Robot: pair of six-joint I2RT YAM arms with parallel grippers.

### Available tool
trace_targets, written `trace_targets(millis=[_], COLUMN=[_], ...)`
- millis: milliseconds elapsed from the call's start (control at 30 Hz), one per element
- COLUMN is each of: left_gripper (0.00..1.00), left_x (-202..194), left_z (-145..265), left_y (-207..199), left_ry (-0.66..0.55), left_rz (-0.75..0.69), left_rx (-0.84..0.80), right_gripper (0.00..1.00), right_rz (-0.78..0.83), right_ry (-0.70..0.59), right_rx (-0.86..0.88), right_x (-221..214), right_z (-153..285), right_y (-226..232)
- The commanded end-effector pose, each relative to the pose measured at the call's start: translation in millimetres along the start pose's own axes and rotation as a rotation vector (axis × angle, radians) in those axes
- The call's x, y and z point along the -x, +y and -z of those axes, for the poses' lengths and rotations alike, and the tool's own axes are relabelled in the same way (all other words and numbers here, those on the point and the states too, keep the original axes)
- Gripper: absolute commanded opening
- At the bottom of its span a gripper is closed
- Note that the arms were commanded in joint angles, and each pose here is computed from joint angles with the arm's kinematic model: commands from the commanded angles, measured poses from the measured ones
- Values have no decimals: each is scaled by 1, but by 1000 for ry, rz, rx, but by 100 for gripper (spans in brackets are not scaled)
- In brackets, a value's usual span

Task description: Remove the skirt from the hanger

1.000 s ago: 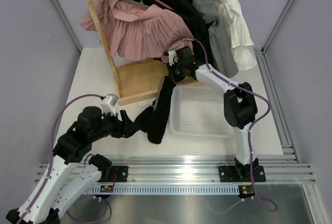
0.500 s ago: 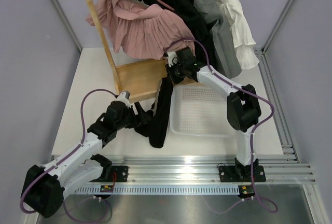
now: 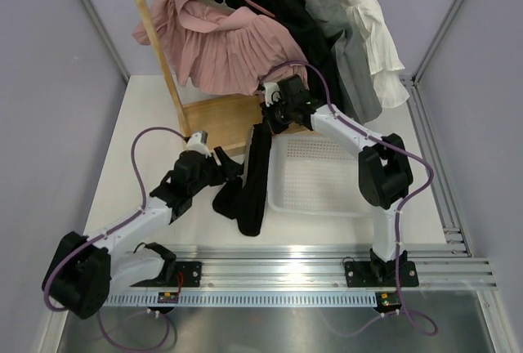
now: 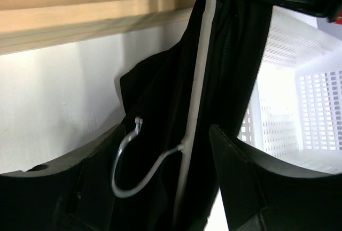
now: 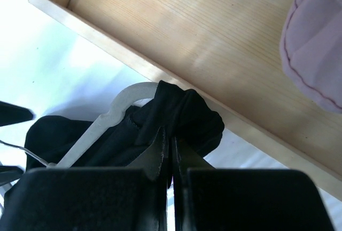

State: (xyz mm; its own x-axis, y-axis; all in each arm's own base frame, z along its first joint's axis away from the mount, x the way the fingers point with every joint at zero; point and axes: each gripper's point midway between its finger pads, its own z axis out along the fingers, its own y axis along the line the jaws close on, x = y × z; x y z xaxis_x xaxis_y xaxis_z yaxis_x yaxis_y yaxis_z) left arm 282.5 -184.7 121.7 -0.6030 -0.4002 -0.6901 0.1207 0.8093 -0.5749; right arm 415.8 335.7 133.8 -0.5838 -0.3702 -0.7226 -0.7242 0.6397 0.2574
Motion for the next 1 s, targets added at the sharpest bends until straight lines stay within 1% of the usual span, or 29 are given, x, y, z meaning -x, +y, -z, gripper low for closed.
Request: trace_targets(millis=[0, 33, 67, 133, 233, 333, 433, 500, 633, 833, 933, 967], left_gripper=[65, 61, 53, 47, 47, 50, 56, 58, 52, 52, 45, 40], left_x=[25, 23, 23, 22, 25, 28, 31, 31, 29, 29, 30, 29], left_z=[-12, -14, -15, -16, -14, -13, -13, -13, -18, -30, -35, -36], left_y=[-37, -40, -43, -49, -55, -58, -61, -62, -60, -56, -53, -52], left_ry=[-50, -39, -34, -25, -26, -29, -31, -27, -7, 29, 43, 46], left_rz=[-35, -38, -41, -42, -52, -61, -60, -57, -53, -56, -64, -65], left_rx=[-148, -164, -178, -208, -232, -237, -243, -246, -226, -174, -145, -139], right_gripper=[0, 0, 0, 0, 0, 0, 0, 0, 0, 0, 0, 0], right_rz=[28, 27, 25, 21, 24, 26, 29, 35, 41, 62, 67, 67], right_ry=[-104, -106, -112, -115, -113, -109, -109, -113, -115, -120, -124, -129], right_rx=[56, 63, 67, 78, 91, 103, 108, 113, 112, 123, 129, 128], right_x=[34, 35, 37, 37, 38, 37, 38, 39, 40, 40, 42, 43], right_z=[26, 27, 29, 29, 28, 25, 24, 25, 26, 28, 30, 31], right_y=[25, 26, 28, 32, 39, 46, 49, 53, 55, 64, 66, 66])
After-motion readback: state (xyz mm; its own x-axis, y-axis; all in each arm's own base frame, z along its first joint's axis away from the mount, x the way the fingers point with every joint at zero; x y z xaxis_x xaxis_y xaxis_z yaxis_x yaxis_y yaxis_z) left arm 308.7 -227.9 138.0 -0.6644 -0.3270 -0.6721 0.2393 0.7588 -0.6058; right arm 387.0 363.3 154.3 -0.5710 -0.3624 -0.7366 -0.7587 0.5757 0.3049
